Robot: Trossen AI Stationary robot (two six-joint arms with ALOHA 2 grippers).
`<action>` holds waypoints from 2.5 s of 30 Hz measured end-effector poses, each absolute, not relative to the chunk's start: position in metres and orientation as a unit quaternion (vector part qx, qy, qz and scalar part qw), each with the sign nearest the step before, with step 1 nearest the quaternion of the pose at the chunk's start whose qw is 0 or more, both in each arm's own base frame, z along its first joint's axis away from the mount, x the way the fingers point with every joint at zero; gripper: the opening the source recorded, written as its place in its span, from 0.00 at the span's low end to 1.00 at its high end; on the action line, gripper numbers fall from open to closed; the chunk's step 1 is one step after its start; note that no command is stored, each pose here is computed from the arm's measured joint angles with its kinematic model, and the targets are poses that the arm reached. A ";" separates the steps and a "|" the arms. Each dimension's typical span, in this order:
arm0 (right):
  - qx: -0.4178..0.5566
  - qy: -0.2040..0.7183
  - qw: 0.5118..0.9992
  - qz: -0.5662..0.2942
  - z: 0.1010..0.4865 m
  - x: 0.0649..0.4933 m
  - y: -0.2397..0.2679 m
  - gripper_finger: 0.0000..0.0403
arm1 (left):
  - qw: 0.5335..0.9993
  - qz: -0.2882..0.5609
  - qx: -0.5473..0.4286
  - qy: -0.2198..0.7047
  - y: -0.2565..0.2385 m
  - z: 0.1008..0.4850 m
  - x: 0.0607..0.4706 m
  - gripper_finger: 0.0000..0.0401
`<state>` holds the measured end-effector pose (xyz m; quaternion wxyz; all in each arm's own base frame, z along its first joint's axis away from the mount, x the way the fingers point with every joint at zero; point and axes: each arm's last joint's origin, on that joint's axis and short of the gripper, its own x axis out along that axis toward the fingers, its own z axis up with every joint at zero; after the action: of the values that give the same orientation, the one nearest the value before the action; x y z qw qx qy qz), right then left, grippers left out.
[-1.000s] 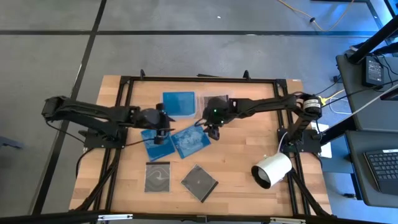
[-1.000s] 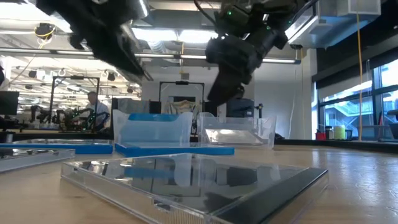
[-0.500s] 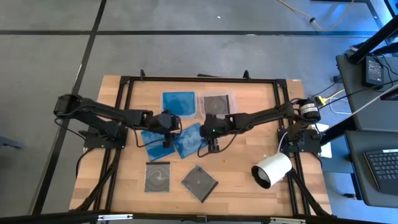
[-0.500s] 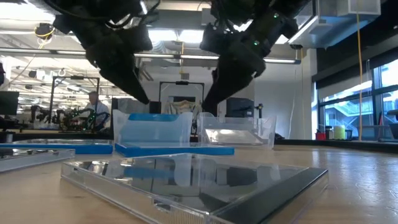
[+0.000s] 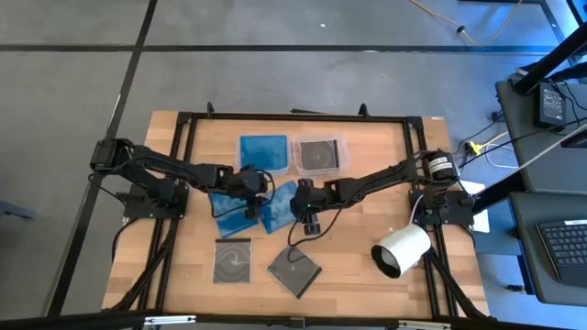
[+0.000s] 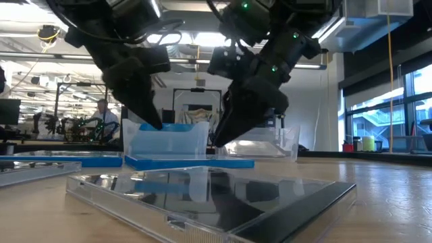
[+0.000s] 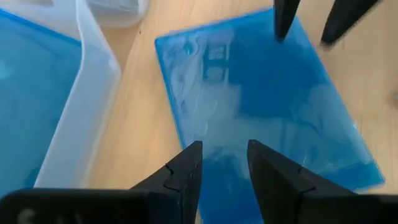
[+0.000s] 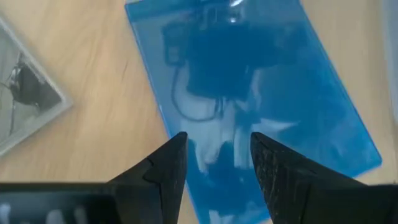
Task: Pick & place jewel cases by type
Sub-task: Put the right blue CD case into the left transparent bin
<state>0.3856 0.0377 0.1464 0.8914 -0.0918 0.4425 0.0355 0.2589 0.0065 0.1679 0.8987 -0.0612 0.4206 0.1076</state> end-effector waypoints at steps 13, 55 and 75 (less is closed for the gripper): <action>-0.092 0.439 0.893 0.033 0.142 0.388 0.040 0.44 | 0.876 0.190 -0.143 0.419 0.009 0.161 0.258 0.56; -0.264 0.428 0.864 -0.009 0.091 0.350 0.054 0.44 | 0.830 0.107 -0.353 0.419 0.034 0.122 0.282 0.56; -0.265 0.406 0.874 -0.019 0.093 0.353 0.057 0.45 | 0.819 0.073 -0.383 0.420 0.044 0.123 0.280 0.56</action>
<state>0.3526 0.0566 0.0931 0.8744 -0.2648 0.4060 -0.0187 0.2803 0.0437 0.1229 0.8193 -0.3829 0.4204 0.0732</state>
